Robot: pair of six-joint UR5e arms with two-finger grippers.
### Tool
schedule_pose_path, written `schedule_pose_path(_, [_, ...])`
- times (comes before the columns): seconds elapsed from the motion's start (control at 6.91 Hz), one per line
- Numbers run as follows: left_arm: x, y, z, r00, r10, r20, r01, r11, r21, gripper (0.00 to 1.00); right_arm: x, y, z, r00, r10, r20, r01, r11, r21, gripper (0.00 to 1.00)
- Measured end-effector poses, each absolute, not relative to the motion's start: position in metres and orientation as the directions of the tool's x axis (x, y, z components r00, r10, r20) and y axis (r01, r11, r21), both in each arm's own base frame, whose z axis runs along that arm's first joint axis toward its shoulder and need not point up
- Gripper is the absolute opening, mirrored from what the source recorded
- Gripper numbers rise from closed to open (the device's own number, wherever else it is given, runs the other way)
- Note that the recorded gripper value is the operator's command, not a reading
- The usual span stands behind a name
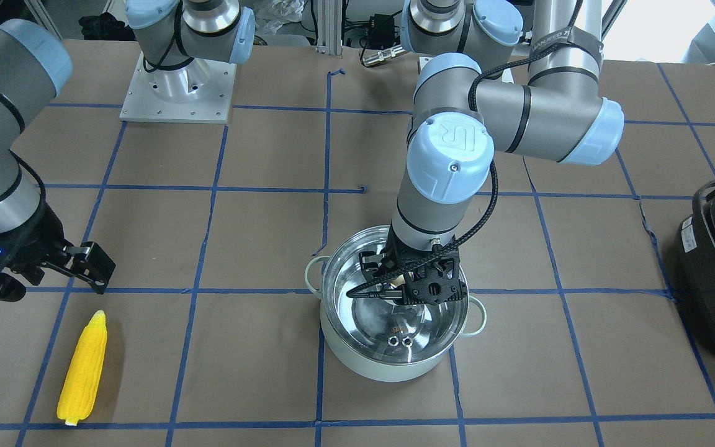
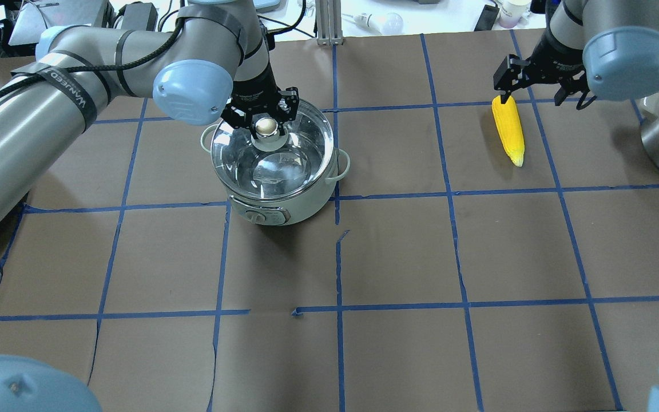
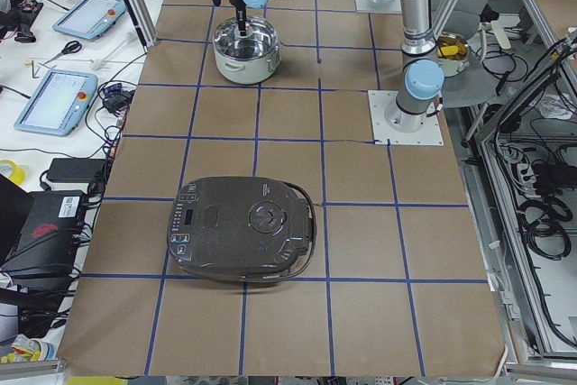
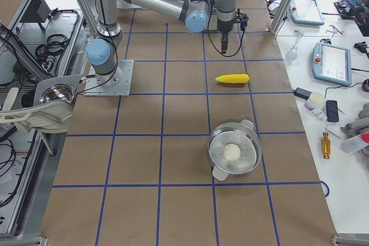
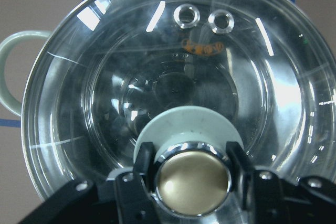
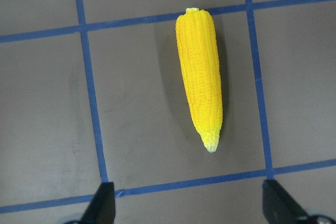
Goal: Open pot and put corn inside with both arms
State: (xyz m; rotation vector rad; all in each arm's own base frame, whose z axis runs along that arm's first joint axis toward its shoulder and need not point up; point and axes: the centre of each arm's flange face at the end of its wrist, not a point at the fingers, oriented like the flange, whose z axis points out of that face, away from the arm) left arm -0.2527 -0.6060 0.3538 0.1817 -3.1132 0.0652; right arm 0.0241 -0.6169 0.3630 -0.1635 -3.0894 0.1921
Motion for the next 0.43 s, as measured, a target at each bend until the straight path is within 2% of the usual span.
schedule_pose_path(0.43, [-0.193, -0.612, 0.408, -0.988, -0.146, 0.055, -0.149, 0.988, -0.046, 0.01, 0.001, -0.656, 0.296, -0.998, 0.043, 0.055, 0.034, 0.987, -0.158, 1.0])
